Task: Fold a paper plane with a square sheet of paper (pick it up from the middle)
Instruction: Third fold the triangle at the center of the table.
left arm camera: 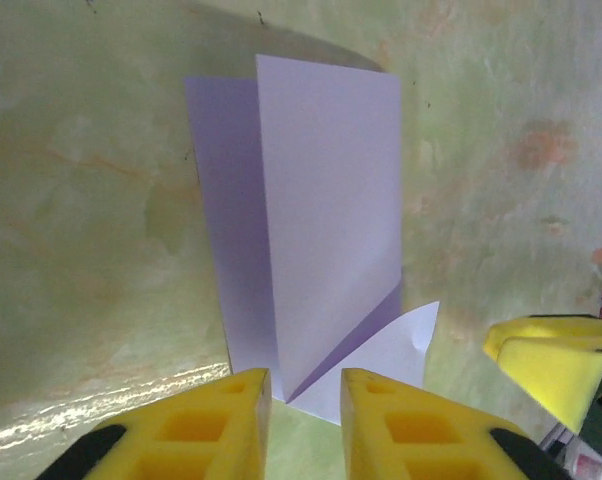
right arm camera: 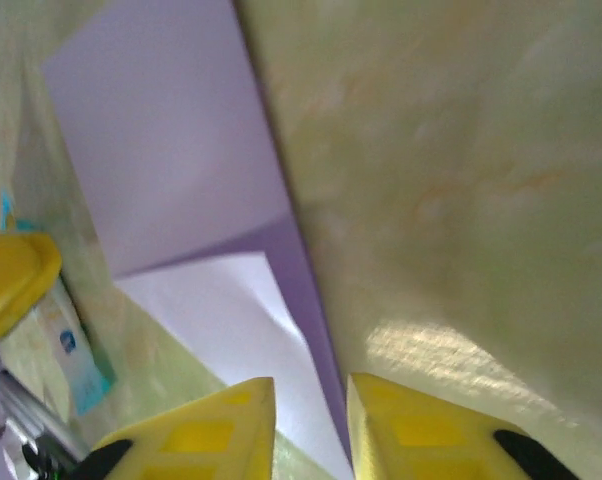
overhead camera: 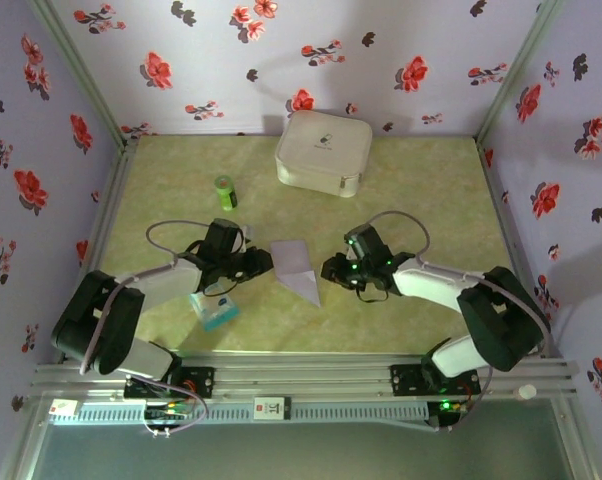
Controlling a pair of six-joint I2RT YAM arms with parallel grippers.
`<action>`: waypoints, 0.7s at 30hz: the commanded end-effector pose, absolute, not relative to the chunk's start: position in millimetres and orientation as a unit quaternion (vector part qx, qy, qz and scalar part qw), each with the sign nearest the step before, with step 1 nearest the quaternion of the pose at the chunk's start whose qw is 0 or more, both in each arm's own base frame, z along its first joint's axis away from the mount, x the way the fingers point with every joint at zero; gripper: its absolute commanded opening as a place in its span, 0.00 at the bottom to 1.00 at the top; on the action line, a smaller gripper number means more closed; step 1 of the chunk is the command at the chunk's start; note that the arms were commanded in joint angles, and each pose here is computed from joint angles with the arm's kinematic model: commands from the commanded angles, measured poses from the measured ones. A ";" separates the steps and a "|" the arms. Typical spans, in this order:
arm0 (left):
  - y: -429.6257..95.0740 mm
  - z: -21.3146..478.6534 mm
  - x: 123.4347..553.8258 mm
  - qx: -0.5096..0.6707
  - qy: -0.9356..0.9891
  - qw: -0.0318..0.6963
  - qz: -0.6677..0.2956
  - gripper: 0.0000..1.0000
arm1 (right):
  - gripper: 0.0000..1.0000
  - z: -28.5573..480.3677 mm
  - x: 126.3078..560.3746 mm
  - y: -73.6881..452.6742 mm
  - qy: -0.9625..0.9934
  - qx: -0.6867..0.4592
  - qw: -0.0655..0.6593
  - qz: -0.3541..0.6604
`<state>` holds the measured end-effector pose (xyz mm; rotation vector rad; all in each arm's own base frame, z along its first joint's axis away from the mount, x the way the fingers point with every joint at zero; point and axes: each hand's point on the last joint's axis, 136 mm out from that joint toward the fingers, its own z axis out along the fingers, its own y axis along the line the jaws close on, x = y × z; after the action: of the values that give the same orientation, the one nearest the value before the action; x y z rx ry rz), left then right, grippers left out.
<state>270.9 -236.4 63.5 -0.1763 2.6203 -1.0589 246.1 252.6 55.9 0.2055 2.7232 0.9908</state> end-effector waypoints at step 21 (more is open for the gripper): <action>-258.8 44.8 278.6 -0.094 0.899 0.102 -0.415 0.34 | 0.32 48.1 257.8 266.3 0.933 0.064 0.100 0.339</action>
<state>269.5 -248.2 35.0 -0.2880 2.6897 -1.1529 254.8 266.9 41.3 0.1928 2.7859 1.0010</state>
